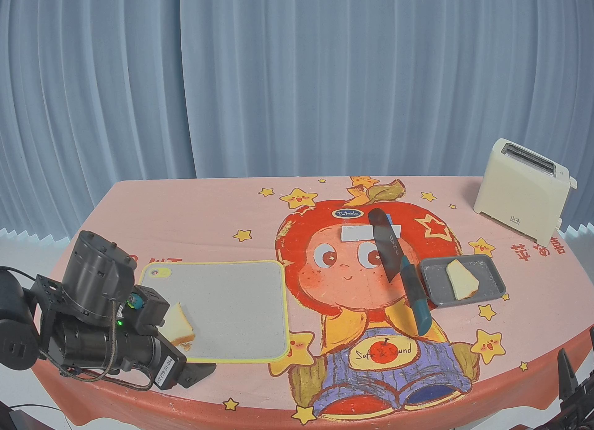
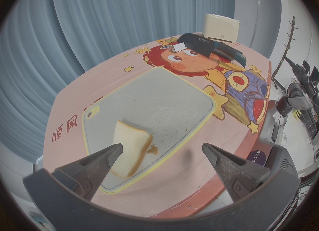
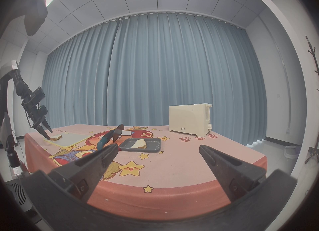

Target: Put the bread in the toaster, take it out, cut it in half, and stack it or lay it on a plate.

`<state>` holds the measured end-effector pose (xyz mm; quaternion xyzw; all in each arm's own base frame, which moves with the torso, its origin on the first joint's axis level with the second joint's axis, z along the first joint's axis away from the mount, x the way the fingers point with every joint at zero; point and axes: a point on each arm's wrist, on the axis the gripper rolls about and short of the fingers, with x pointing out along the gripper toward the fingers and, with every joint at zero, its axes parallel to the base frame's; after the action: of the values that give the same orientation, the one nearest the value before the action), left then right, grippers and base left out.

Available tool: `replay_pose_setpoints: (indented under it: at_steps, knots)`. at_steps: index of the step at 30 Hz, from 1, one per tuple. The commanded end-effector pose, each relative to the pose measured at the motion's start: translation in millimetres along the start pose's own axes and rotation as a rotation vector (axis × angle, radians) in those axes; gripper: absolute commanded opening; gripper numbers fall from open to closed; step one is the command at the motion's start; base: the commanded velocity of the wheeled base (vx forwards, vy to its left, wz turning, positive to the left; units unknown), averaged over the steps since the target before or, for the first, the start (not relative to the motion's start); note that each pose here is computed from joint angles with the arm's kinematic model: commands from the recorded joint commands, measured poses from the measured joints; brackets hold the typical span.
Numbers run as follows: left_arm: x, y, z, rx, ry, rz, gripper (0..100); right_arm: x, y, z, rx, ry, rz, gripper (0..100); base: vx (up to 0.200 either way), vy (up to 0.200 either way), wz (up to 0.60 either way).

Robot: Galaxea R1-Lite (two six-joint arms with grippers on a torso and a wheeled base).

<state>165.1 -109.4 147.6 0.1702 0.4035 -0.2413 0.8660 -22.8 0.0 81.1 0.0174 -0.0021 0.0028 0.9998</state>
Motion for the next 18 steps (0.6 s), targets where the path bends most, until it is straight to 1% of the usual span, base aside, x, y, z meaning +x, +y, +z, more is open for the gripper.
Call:
replay_pose_setpoints:
  at_steps: [1, 5, 13, 14, 15, 18]
  knots:
    - [15, -1.4, 1.6, 0.006, 0.055, -0.004, 100, 0, -0.2, -5, 0.000, 0.000, 0.001, 100, 0.000, 0.000, 0.00]
    - [26, -1.3, 0.3, 0.006, 0.098, -0.001, 100, 0, -0.2, -5, 0.000, 0.000, 0.001, 100, 0.000, 0.000, 0.00]
    - [28, -1.0, 1.3, 0.006, 0.102, 0.000, 100, 0, -0.2, -5, 0.000, -0.002, 0.001, 100, 0.000, 0.000, 0.00]
    - [28, -0.7, 1.3, 0.005, 0.102, 0.001, 100, 0, -0.2, -5, 0.000, 0.000, 0.001, 100, 0.000, 0.000, 0.00]
    - [28, 2.3, 1.0, -0.004, 0.105, 0.007, 100, 0, -0.2, -5, 0.000, -0.002, 0.001, 100, 0.000, 0.000, 0.00]
    - [29, 3.5, 0.8, -0.006, 0.108, 0.008, 100, 0, -0.2, -5, 0.000, 0.000, 0.001, 100, 0.000, 0.000, 0.00]
